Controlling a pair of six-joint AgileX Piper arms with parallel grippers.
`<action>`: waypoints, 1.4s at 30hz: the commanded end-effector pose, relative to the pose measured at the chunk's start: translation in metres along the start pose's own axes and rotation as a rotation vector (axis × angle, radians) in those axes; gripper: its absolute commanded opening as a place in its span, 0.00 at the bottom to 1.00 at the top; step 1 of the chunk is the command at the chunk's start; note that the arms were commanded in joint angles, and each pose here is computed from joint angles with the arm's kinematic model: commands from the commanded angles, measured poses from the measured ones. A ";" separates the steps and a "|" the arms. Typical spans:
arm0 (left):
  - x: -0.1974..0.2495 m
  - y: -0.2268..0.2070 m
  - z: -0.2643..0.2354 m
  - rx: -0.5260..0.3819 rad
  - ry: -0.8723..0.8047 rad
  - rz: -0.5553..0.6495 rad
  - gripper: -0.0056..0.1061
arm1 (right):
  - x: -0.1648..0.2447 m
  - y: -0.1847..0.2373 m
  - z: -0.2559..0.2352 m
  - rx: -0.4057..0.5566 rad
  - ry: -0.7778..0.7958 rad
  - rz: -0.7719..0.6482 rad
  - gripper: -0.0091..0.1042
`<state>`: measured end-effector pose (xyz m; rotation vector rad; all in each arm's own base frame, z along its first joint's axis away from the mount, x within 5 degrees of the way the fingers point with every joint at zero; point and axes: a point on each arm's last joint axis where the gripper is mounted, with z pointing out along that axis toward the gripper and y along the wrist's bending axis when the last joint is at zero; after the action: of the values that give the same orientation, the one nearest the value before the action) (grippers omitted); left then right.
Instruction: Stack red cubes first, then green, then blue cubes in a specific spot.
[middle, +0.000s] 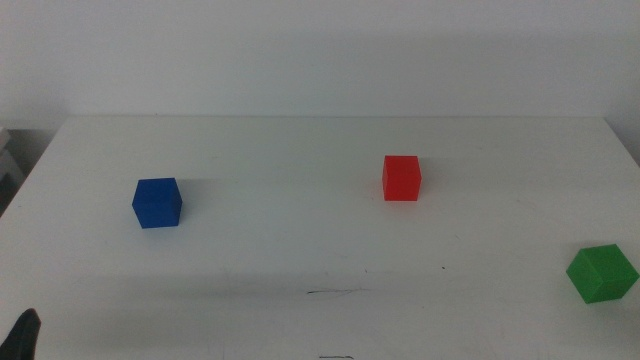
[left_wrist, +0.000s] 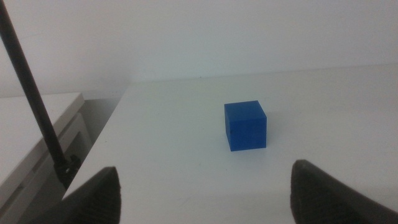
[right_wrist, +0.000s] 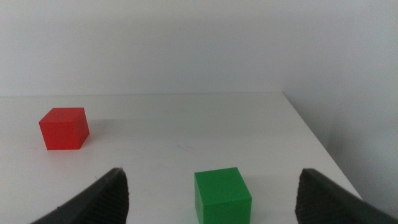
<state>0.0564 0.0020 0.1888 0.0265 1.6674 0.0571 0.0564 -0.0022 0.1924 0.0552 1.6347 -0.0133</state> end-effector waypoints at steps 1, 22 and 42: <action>-0.009 0.000 -0.003 0.005 -0.105 -0.010 0.89 | -0.014 0.000 -0.002 0.008 -0.103 -0.007 0.91; -0.009 0.000 -0.003 0.005 -0.105 -0.010 0.89 | -0.165 0.008 0.077 -0.025 0.296 -0.016 0.91; -0.009 0.000 -0.003 0.005 -0.105 -0.010 0.89 | -0.197 0.137 0.266 -0.276 0.878 -0.083 0.91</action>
<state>0.0564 0.0020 0.1890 0.0267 1.6653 0.0569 0.3337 0.1125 0.3573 -0.2617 2.5618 0.1986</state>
